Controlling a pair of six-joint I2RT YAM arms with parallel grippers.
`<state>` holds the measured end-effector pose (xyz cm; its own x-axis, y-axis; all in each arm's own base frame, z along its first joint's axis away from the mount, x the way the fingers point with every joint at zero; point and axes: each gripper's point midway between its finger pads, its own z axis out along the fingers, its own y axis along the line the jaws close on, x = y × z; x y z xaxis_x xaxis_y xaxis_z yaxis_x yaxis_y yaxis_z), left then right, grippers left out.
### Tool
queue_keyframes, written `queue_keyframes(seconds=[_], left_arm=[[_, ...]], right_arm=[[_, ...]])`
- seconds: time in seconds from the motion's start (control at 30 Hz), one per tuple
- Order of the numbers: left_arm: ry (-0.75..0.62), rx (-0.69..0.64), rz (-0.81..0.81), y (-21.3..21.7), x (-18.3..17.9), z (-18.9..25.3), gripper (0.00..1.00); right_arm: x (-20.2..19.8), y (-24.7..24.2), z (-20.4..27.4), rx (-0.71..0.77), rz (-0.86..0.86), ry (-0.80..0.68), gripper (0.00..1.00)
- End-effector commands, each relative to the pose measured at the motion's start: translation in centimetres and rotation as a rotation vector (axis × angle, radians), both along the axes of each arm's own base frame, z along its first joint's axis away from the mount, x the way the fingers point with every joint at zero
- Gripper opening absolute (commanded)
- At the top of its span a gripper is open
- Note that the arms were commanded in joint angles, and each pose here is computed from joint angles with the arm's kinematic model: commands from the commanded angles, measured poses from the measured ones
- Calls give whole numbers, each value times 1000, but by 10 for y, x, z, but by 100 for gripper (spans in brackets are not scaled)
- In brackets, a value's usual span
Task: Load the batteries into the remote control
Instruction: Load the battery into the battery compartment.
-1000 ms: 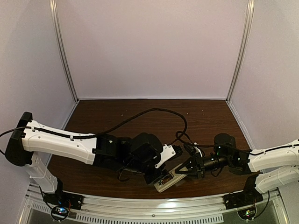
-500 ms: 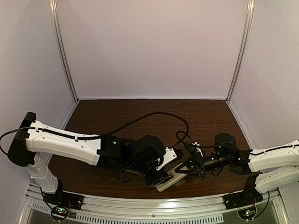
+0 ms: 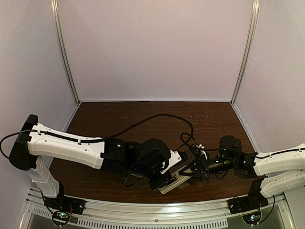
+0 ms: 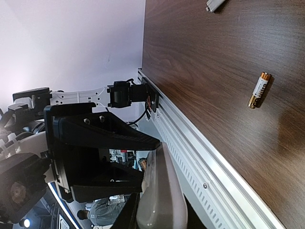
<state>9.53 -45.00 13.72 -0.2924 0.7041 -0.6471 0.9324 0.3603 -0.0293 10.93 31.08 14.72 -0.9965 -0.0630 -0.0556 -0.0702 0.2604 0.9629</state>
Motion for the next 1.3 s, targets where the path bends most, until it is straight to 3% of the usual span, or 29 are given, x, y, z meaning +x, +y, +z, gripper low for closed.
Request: queue_keyframes(seconds=[0.0,0.23,0.5,0.7,0.8,1.03,1.27], left_arm=[[-23,4,38,-3,8,3,35],[-25,-10,1,-5,4,10,52],[-61,-81,-49,-11,2,36,56],[-110,-218,-115,-7,-5,75,62],[-172,-267,-184,2,-11,91,60],[-355,-381,-618,41,-62,99,52],[-473,-250,-801,43,-83,76,42]], right_arm=[[-1,0,9,33,9,-27,0],[-3,-1,7,22,21,-28,0],[-6,-3,3,7,35,-22,0],[-9,-4,2,-2,46,-19,0],[-12,-5,3,-3,63,-22,0],[-21,-5,3,-31,134,-28,0],[-28,-1,6,-29,209,-23,0]])
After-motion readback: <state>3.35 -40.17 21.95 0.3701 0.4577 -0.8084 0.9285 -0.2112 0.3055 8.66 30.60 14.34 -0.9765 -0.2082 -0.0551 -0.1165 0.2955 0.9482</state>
